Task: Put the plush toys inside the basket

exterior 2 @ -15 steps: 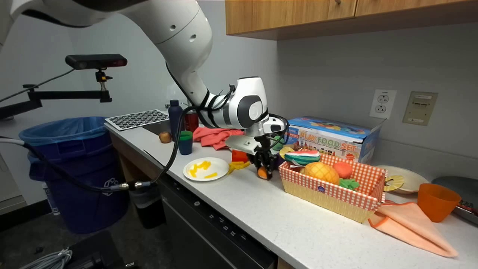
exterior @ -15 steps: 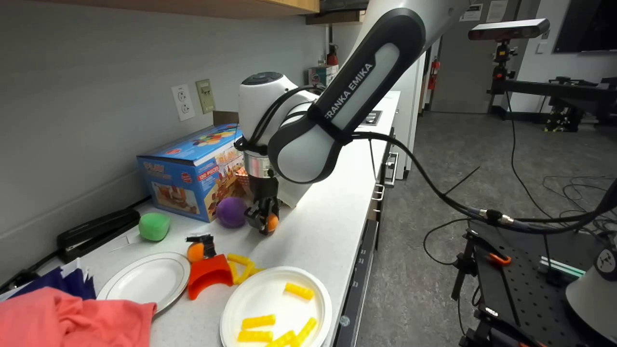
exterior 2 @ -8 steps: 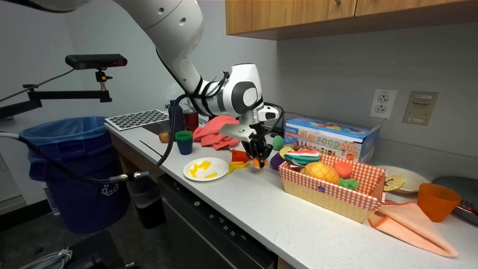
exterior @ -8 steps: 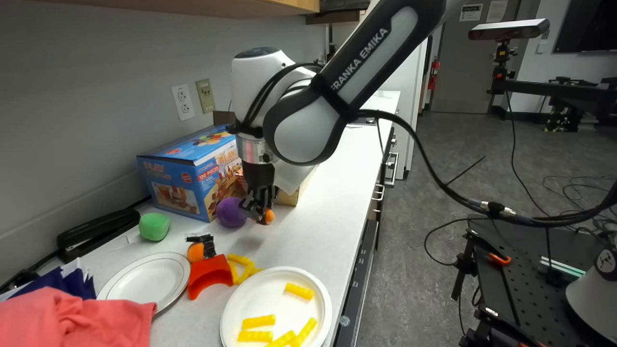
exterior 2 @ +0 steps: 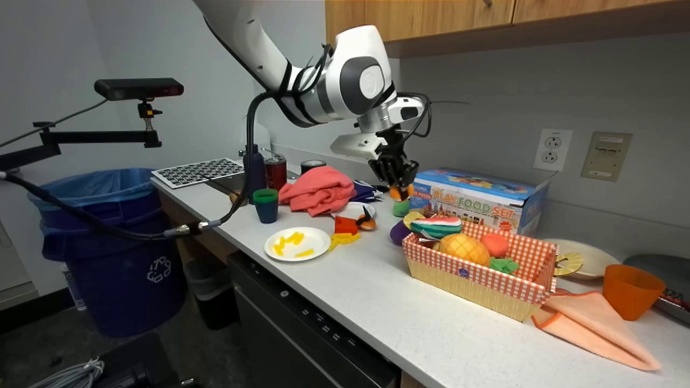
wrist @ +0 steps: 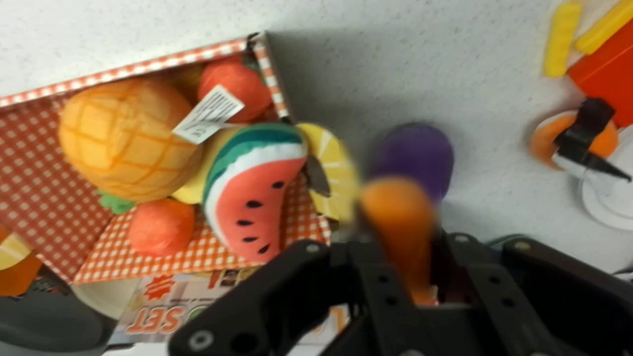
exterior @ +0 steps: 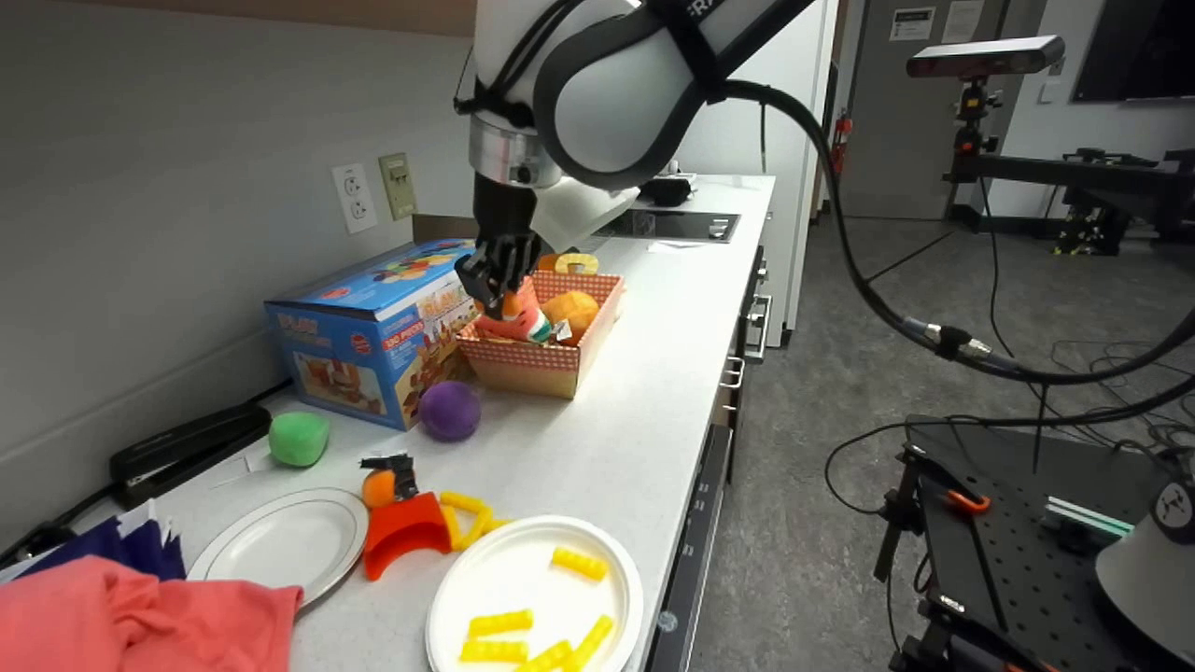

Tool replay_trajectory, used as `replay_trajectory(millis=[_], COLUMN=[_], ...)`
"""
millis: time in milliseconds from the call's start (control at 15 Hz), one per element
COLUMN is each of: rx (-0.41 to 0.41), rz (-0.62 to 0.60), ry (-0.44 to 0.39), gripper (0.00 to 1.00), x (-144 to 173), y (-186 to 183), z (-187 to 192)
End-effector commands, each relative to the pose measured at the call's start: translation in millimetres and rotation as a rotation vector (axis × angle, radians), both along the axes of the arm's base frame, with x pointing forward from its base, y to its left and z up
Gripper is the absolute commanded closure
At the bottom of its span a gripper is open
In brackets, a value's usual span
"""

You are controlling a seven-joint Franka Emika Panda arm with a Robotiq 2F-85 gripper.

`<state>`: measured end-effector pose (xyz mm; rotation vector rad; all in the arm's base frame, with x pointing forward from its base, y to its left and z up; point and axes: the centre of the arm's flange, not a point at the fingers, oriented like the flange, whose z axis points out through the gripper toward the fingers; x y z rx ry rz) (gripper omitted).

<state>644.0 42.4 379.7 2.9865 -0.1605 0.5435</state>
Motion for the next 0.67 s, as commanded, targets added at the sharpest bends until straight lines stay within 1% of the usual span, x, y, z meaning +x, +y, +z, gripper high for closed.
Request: replay_trajectory(millis=[0,267,400,533,600], rx=[-0.043,-0.082,-0.106,-0.120,-0.121], rz=[-0.122,-0.233,-0.277,-0.308,-0.323], ry=[-0.094,-0.151,-0.165,-0.162,-0.158], gripper=[0.95,0.95,0.95,0.95,0.54], x=[1,6,7,9,9], y=[-40,-78,-89,-96,-99], z=[7,-1,-9,-19,-23])
